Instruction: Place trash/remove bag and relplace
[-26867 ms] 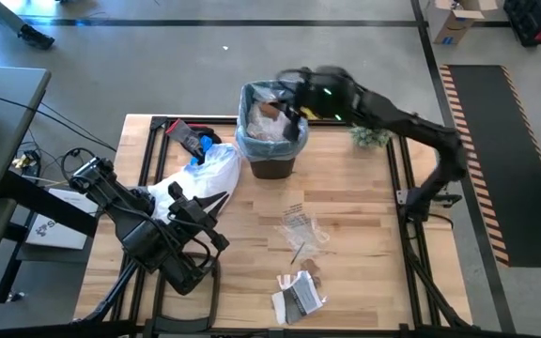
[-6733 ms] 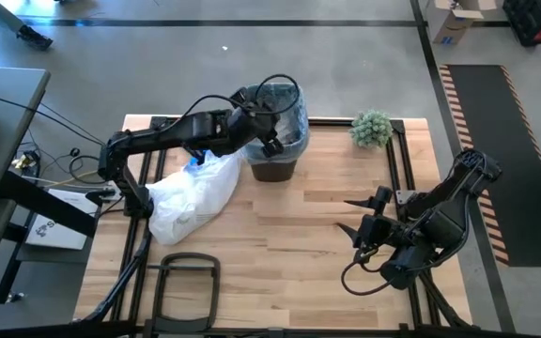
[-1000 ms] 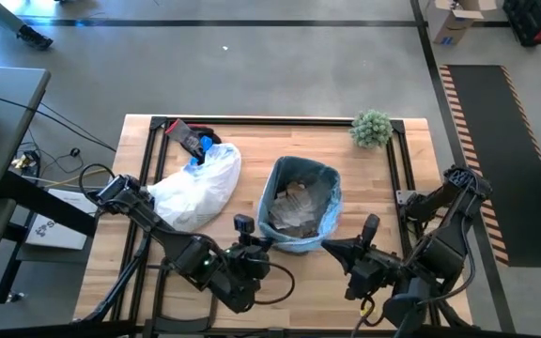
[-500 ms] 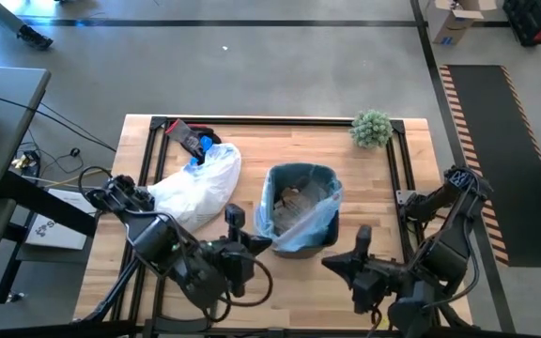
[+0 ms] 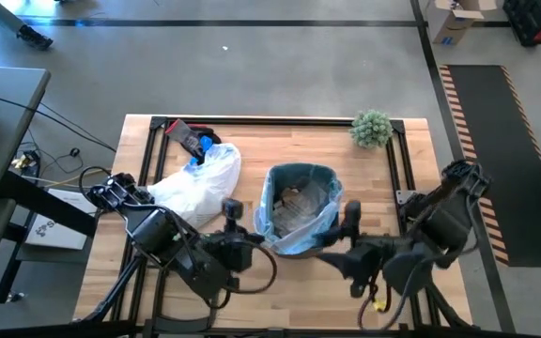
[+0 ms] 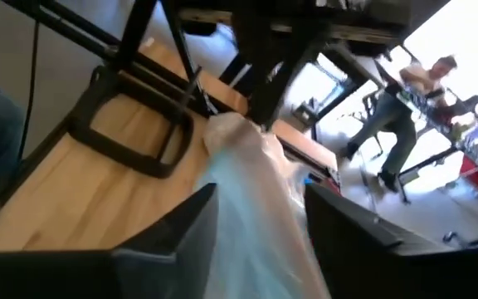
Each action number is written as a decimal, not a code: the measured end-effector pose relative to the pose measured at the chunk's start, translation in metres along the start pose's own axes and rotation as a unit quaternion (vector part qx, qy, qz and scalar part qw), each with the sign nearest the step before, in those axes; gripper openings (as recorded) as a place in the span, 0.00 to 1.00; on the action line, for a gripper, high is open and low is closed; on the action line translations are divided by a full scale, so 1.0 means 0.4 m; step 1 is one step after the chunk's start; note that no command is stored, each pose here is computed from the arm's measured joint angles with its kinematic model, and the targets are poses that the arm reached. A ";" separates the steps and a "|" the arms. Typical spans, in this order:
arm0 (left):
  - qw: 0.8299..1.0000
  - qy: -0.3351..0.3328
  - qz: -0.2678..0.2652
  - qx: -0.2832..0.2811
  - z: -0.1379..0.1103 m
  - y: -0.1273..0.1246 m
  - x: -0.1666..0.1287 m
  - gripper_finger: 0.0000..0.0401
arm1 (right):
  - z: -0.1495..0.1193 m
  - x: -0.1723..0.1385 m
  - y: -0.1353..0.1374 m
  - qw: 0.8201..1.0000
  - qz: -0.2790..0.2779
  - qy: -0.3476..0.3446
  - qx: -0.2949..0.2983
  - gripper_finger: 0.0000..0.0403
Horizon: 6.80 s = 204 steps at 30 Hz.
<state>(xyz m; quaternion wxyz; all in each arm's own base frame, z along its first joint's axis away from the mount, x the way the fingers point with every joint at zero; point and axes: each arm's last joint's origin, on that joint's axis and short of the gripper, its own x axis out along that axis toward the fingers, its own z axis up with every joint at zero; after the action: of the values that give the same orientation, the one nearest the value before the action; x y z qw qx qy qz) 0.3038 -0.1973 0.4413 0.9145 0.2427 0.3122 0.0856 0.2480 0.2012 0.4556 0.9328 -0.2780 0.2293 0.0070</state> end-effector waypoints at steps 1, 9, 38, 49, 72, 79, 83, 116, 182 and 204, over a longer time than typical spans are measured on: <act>1.000 0.012 0.002 -0.022 -0.009 0.007 -0.004 0.00 | -0.003 -0.004 -0.018 1.000 0.004 0.010 0.004 0.47; 0.986 0.116 0.007 -0.117 -0.073 0.018 -0.001 0.00 | -0.058 0.077 -0.121 0.987 0.127 0.088 0.050 0.52; 0.984 0.113 0.130 0.047 -0.131 -0.059 0.150 0.22 | -0.043 -0.182 0.058 0.983 0.184 0.015 0.000 0.00; 0.994 0.107 -0.007 0.033 -0.102 0.019 0.269 0.34 | -0.040 -0.184 0.058 0.986 0.168 0.009 0.006 0.00; 0.936 0.081 0.286 0.191 -0.036 -0.007 0.263 0.00 | -0.049 -0.160 0.084 0.985 0.170 0.019 0.019 0.00; 0.900 0.079 0.316 0.289 0.025 -0.010 0.236 0.00 | -0.091 -0.070 0.139 0.975 0.216 0.055 -0.024 0.00; 0.896 0.054 0.315 0.309 0.054 -0.018 0.214 0.00 | -0.099 -0.027 0.157 0.976 0.212 0.040 -0.031 0.00; 0.942 -0.054 0.179 0.278 0.014 -0.179 0.112 0.00 | -0.272 -0.170 -0.160 0.908 -0.039 0.180 0.377 0.52; 0.956 -0.072 0.222 0.177 0.044 -0.139 0.131 0.00 | -0.247 -0.133 -0.323 0.956 -0.035 0.013 0.291 0.00; 0.971 -0.074 0.207 0.089 0.025 -0.144 0.138 0.00 | -0.206 -0.220 -0.145 0.961 0.247 0.057 0.113 0.33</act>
<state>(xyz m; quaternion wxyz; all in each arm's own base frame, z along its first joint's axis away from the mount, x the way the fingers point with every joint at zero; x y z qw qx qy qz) 0.3538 -0.2340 0.3902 0.8721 0.3885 0.1928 0.2267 0.1426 0.1192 0.4626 0.9127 -0.1057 0.3432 0.1952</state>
